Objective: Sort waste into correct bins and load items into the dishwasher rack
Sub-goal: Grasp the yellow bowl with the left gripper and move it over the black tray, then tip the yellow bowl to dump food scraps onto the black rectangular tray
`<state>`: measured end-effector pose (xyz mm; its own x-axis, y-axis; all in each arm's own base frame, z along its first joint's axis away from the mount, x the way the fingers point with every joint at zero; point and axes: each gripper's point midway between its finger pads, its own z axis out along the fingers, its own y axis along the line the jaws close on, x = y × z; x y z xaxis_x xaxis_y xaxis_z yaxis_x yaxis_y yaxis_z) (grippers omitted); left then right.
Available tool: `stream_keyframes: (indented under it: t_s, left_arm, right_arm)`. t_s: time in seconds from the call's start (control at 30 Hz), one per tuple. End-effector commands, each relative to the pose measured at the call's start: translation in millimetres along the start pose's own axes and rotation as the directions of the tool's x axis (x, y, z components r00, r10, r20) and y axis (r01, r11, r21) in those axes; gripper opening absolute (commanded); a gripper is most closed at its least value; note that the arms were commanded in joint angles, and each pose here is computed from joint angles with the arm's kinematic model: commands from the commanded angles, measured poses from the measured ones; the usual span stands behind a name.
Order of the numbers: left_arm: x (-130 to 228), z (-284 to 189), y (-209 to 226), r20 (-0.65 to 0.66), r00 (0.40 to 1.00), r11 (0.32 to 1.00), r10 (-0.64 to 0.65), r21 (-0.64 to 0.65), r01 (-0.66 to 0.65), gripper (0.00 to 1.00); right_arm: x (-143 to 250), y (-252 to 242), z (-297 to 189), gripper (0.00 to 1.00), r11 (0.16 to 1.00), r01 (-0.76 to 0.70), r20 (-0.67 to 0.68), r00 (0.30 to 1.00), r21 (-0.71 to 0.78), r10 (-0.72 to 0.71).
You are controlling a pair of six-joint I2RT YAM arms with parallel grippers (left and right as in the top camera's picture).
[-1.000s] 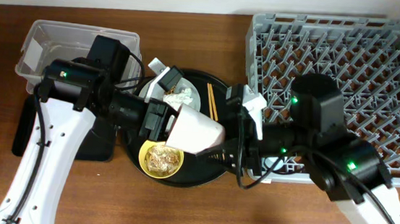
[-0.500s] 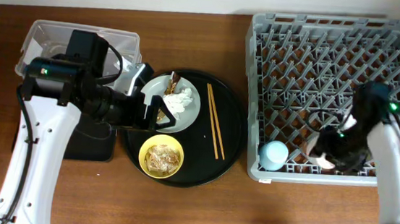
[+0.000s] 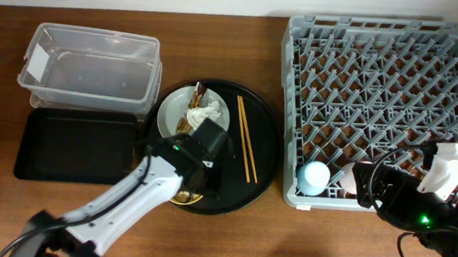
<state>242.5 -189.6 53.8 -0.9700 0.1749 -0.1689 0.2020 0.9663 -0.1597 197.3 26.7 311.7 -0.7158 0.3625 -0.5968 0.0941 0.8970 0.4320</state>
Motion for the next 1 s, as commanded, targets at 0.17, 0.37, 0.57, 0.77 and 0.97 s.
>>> stream_keyframes:
  t_s: [0.17, 0.37, 0.57, 0.77, 0.97]
  left_arm:
    - [0.4, 35.6, 6.8, 0.034, 0.999, 0.994, 0.009, -0.107, -0.005, 0.22]
    - [-5.7, 6.1, -11.3, 0.008, 1.0, 0.999, -0.007, -0.047, 0.008, 0.0]
    - [-37.0, -127.7, -2.2, 0.185, 0.976, 0.984, -0.116, 0.153, 0.088, 0.0]
    - [-69.6, -133.8, 147.5, 0.122, 0.896, 0.787, -0.428, 0.538, 0.303, 0.0]
    - [-94.4, -122.3, 208.0, 0.129, 0.792, 0.378, -0.596, 0.916, 0.135, 0.04]
  right_arm:
    - [5.9, -8.5, 18.5, 0.94, 0.999, -0.04, -0.104, 0.994, 0.016, 0.041]
    - [6.7, -10.5, 22.5, 0.94, 0.999, -0.049, -0.126, 0.991, 0.022, 0.051]
    - [6.7, -10.5, 22.5, 0.94, 0.999, -0.049, -0.126, 0.991, 0.022, 0.051]
    - [6.7, -10.4, 22.5, 0.94, 0.999, -0.049, -0.126, 0.991, 0.022, 0.051]
    - [6.6, -10.5, 22.5, 0.94, 0.999, -0.048, -0.125, 0.991, 0.022, 0.051]
